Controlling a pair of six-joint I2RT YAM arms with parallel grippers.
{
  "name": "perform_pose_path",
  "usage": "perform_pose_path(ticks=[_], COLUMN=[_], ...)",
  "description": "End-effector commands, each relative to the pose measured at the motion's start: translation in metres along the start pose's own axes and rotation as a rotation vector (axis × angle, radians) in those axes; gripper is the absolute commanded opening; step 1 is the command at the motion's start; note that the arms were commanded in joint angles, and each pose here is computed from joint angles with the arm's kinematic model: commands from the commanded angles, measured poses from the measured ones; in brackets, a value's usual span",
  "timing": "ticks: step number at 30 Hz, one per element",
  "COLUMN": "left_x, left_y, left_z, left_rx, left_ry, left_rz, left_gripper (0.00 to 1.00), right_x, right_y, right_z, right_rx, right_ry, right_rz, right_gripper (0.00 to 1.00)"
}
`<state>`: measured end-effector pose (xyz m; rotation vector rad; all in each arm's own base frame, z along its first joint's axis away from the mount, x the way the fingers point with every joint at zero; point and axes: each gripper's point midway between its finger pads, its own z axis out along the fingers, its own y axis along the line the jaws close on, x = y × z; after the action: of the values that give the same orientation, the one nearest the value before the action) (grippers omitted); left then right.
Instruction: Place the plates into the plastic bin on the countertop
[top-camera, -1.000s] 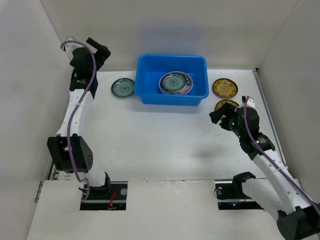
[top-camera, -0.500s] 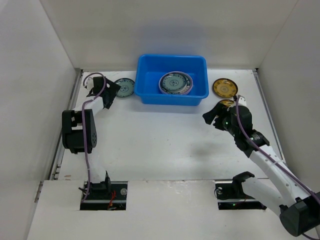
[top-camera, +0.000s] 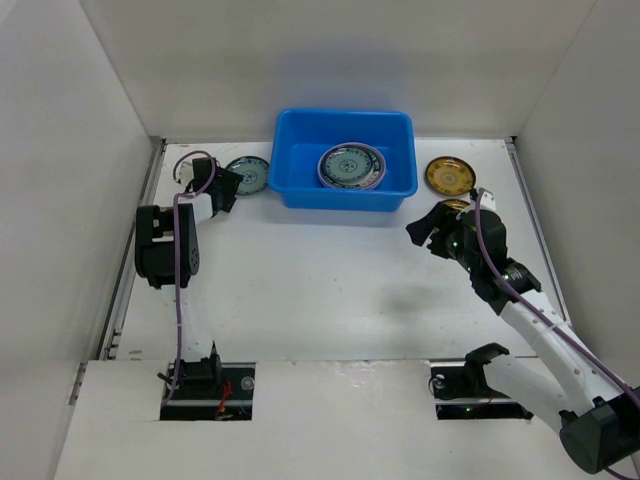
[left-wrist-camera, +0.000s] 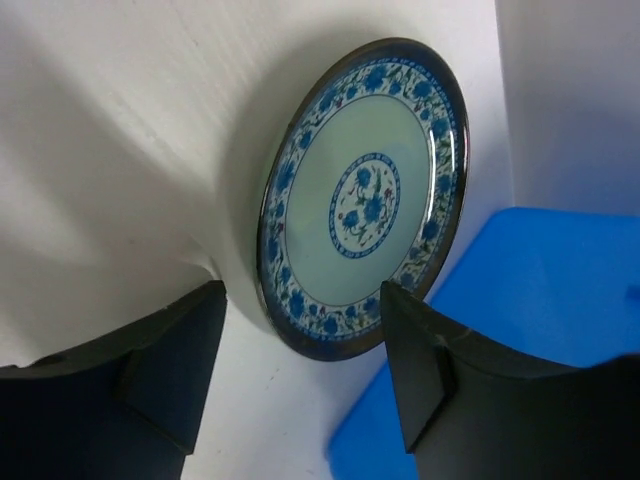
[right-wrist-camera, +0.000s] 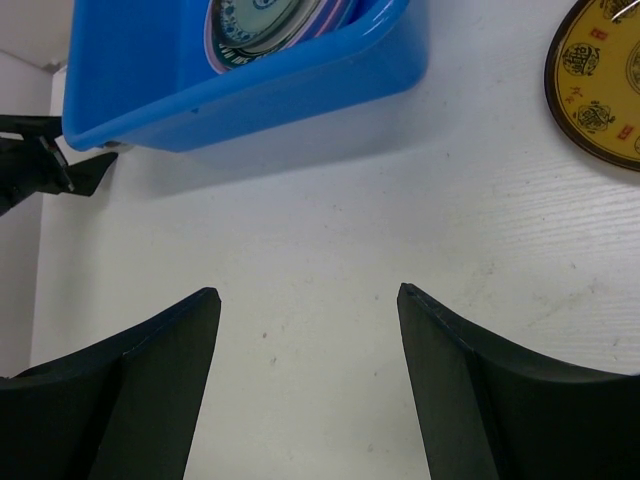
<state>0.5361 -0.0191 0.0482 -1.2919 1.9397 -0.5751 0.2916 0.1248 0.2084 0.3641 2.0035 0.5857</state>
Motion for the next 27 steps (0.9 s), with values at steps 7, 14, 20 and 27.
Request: perform_pose_path(ticks=[7,14,20,27], left_x=[-0.002,-0.028,-0.089,-0.076], left_y=[-0.003,-0.025,-0.096,-0.216], left_z=[0.030,0.018,-0.042,-0.115], left_rx=[-0.006,0.043,0.209,0.445], left_ry=[0.015,-0.035,-0.140,-0.095], left_rz=[-0.066,-0.080,-0.058,0.137], left_gripper=[0.26,0.00,0.00,0.02], right_x=[-0.032,-0.035,-0.040,-0.045], right_y=[0.024,0.020,0.017,0.003], right_z=[-0.009,-0.012,-0.016,-0.025], right_rx=[-0.058,-0.046,-0.044,-0.013], right_ry=[-0.090,-0.099,-0.118,-0.150], right_rz=[0.006,0.008,0.005,0.025], right_gripper=[0.77,0.77,0.77,0.77])
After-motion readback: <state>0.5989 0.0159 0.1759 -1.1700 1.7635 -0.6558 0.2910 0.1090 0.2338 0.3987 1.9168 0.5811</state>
